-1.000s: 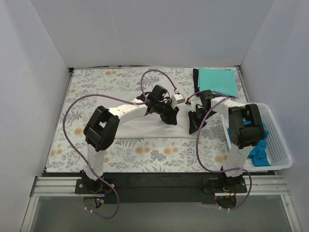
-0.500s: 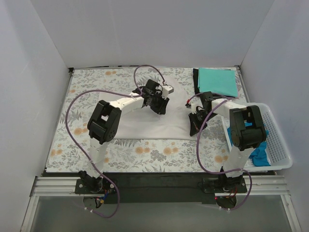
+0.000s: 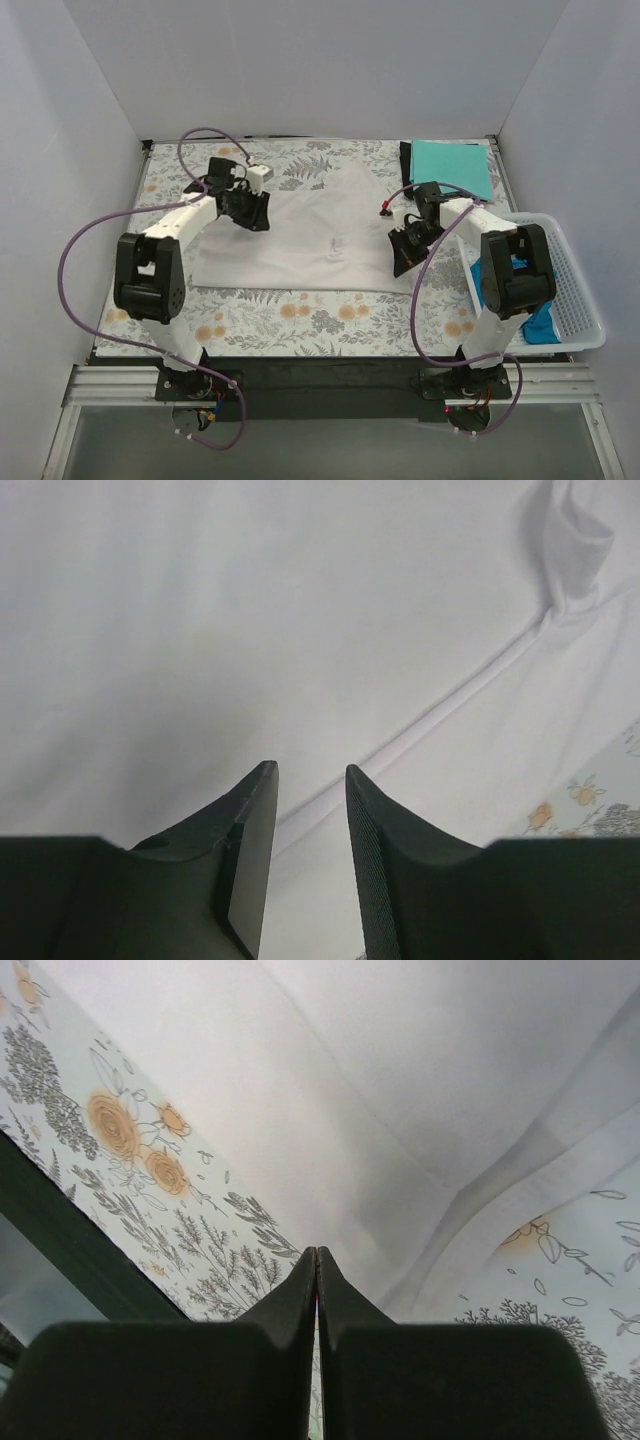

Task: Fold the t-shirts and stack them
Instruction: Fold the tshirt

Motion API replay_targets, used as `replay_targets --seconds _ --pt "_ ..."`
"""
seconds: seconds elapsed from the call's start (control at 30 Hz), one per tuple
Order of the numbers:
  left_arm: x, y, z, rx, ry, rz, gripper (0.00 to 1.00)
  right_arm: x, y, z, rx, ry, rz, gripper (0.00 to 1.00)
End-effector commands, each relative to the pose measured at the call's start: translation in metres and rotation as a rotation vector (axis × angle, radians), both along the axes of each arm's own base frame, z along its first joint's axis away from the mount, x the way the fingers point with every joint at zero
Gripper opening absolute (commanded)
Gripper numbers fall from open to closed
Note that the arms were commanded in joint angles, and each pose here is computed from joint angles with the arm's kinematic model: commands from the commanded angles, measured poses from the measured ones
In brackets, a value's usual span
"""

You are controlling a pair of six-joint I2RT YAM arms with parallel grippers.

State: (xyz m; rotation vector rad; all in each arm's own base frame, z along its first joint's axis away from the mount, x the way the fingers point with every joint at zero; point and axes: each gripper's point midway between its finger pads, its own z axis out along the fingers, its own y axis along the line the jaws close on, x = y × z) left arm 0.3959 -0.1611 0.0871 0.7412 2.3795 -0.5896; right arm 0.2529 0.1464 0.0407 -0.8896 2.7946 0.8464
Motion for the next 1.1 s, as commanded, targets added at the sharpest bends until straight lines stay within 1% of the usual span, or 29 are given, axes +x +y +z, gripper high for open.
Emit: replay_targets --seconds 0.0,0.03,0.13,0.3,0.4,0.5,0.53,0.67,0.73,0.77,0.8,0.83,0.87,0.9,0.93,0.97,1.0,1.03,1.07 --pt "-0.045 0.039 -0.010 0.049 0.060 -0.017 0.33 0.018 0.016 0.033 0.049 -0.118 0.061 0.01" --pt "-0.046 0.053 -0.014 0.064 0.063 0.007 0.33 0.019 0.017 0.026 0.039 -0.105 0.064 0.01" --pt "-0.061 0.074 -0.030 0.084 0.118 0.049 0.33 0.032 0.016 0.012 0.009 -0.117 0.056 0.01" --pt "-0.081 0.094 -0.048 0.103 0.164 0.093 0.30 0.044 0.013 -0.009 -0.038 -0.133 0.066 0.01" --pt "-0.100 0.102 -0.059 0.127 0.197 0.101 0.27 0.037 0.012 -0.020 -0.069 -0.134 0.112 0.01" --pt "-0.121 0.104 -0.066 0.136 0.224 0.096 0.27 0.014 0.008 -0.031 -0.094 -0.102 0.161 0.01" --pt "-0.127 0.104 -0.066 0.138 0.237 0.093 0.27 -0.002 0.006 -0.036 -0.101 -0.074 0.175 0.01" --pt "-0.148 0.097 -0.061 0.099 0.270 0.071 0.27 -0.037 0.002 -0.037 -0.102 -0.021 0.202 0.01" --pt "-0.156 0.093 -0.052 0.077 0.277 0.044 0.27 -0.048 0.007 -0.026 -0.060 -0.006 0.220 0.01" --pt "-0.156 0.089 -0.046 0.057 0.271 0.031 0.29 -0.049 0.009 -0.015 -0.040 0.003 0.230 0.01" --pt "-0.146 0.081 -0.026 0.009 0.221 0.011 0.30 -0.048 0.017 -0.003 0.006 -0.001 0.236 0.01" --pt "-0.140 0.088 -0.015 -0.027 0.213 0.044 0.34 -0.038 0.021 0.008 0.029 -0.025 0.235 0.02" --pt "-0.130 0.086 -0.002 -0.051 0.186 0.043 0.37 -0.012 0.030 0.029 0.060 -0.099 0.225 0.05" --pt "-0.108 0.084 0.023 -0.085 0.116 0.039 0.39 0.004 0.036 0.041 0.095 -0.123 0.207 0.12" --pt "-0.092 0.087 0.032 -0.104 0.097 0.061 0.41 0.026 0.034 0.052 0.114 -0.156 0.162 0.18" --pt "-0.078 0.089 0.042 -0.122 0.072 0.074 0.45 0.064 0.041 0.082 0.147 -0.254 0.133 0.32" --pt "-0.065 0.092 0.051 -0.146 0.051 0.091 0.47 0.082 0.042 0.081 0.156 -0.249 0.107 0.37" --pt "-0.034 0.100 0.065 -0.171 0.000 0.115 0.51 0.104 0.038 0.087 0.159 -0.276 0.073 0.42" --pt "-0.021 0.103 0.069 -0.189 -0.004 0.136 0.60 0.125 0.037 0.095 0.159 -0.310 0.051 0.50"
